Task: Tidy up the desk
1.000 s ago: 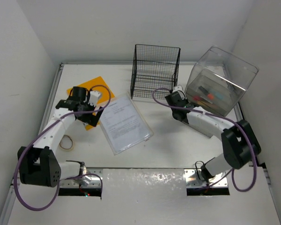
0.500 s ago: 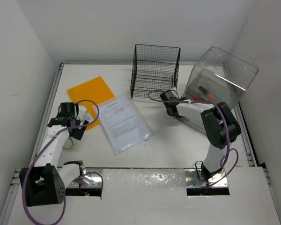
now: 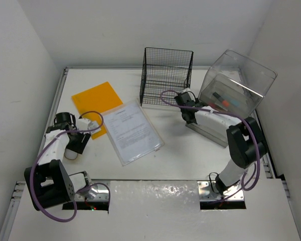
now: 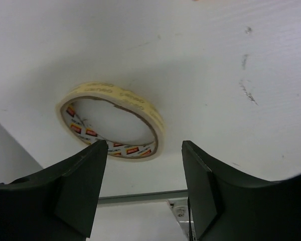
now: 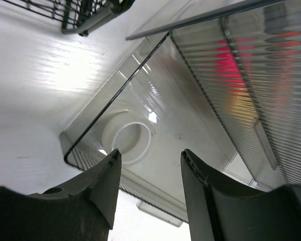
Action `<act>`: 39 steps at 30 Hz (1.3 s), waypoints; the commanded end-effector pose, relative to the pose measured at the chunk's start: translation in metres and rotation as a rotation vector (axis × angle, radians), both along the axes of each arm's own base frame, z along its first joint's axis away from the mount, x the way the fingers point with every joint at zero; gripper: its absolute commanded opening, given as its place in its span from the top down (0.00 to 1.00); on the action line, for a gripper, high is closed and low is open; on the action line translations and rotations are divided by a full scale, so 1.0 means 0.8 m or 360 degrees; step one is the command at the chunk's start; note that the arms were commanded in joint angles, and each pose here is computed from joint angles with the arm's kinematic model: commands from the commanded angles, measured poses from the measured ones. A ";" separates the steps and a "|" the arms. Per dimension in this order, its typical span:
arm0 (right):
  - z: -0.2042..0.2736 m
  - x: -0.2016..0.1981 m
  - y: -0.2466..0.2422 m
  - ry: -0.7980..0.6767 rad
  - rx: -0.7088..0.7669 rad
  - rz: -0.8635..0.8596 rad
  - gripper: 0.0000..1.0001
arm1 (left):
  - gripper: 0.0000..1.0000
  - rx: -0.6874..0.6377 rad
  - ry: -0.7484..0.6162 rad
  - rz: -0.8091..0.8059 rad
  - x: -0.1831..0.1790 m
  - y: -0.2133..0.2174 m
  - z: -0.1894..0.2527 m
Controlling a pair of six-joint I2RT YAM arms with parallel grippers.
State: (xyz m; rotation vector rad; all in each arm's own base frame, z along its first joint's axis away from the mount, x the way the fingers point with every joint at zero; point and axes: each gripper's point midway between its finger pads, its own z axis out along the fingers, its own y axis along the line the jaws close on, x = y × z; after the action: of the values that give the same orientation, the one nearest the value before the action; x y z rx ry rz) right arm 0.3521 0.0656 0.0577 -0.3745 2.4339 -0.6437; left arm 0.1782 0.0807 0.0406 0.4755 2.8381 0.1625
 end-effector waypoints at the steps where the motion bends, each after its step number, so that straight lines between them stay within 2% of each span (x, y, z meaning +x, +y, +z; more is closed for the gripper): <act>1: 0.033 0.011 0.015 -0.0096 0.0119 0.0039 0.50 | 0.41 -0.0138 0.0022 -0.0119 -0.010 -0.021 -0.005; 6: 0.050 0.007 0.025 -0.0136 0.0207 0.0086 0.48 | 0.42 0.0005 0.0092 -0.0051 -0.024 0.001 -0.023; 12: 0.069 0.003 0.033 -0.0173 0.0243 0.0131 0.46 | 0.47 -0.0008 0.0163 -0.0043 -0.024 0.003 -0.050; 15: 0.079 0.001 0.036 -0.0213 0.0238 0.0146 0.46 | 0.56 -0.0026 0.0211 -0.0032 -0.028 0.004 -0.064; 16: 0.082 0.000 0.034 -0.0229 0.0224 0.0140 0.46 | 0.66 -0.0034 0.0229 -0.0025 -0.031 0.004 -0.067; 21: 0.099 -0.005 0.037 -0.0305 0.0255 0.0147 0.46 | 0.99 -0.0067 0.0230 -0.0034 -0.034 0.001 -0.066; 23: 0.102 -0.008 0.041 -0.0313 0.0273 0.0162 0.46 | 1.00 -0.0067 0.0200 -0.0036 -0.032 0.001 -0.058; 26: 0.110 -0.012 0.050 -0.0326 0.0321 0.0195 0.46 | 1.00 -0.0018 0.0098 0.0006 -0.017 0.010 -0.038; 31: 0.131 -0.021 0.085 -0.0386 0.0605 0.0330 0.45 | 1.00 -0.0021 -0.0312 -0.0012 0.042 0.010 0.056; 34: 0.157 -0.028 0.118 -0.0481 0.0896 0.0454 0.43 | 1.00 -0.0182 -0.0630 -0.0152 0.079 -0.020 0.133; 36: 0.176 -0.034 0.144 -0.0541 0.1124 0.0535 0.40 | 1.00 -0.0487 -0.0795 -0.0376 0.092 -0.074 0.186; 39: 0.216 -0.048 0.181 -0.0627 0.1448 0.0699 0.28 | 1.00 -0.0732 -0.0786 -0.0671 0.085 -0.138 0.223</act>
State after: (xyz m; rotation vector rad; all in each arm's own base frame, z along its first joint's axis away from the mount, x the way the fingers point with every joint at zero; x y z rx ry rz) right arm 0.3189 0.1627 0.1846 -0.3356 2.0865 0.1878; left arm 0.2613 0.0412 0.1959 0.5944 2.2796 -0.0148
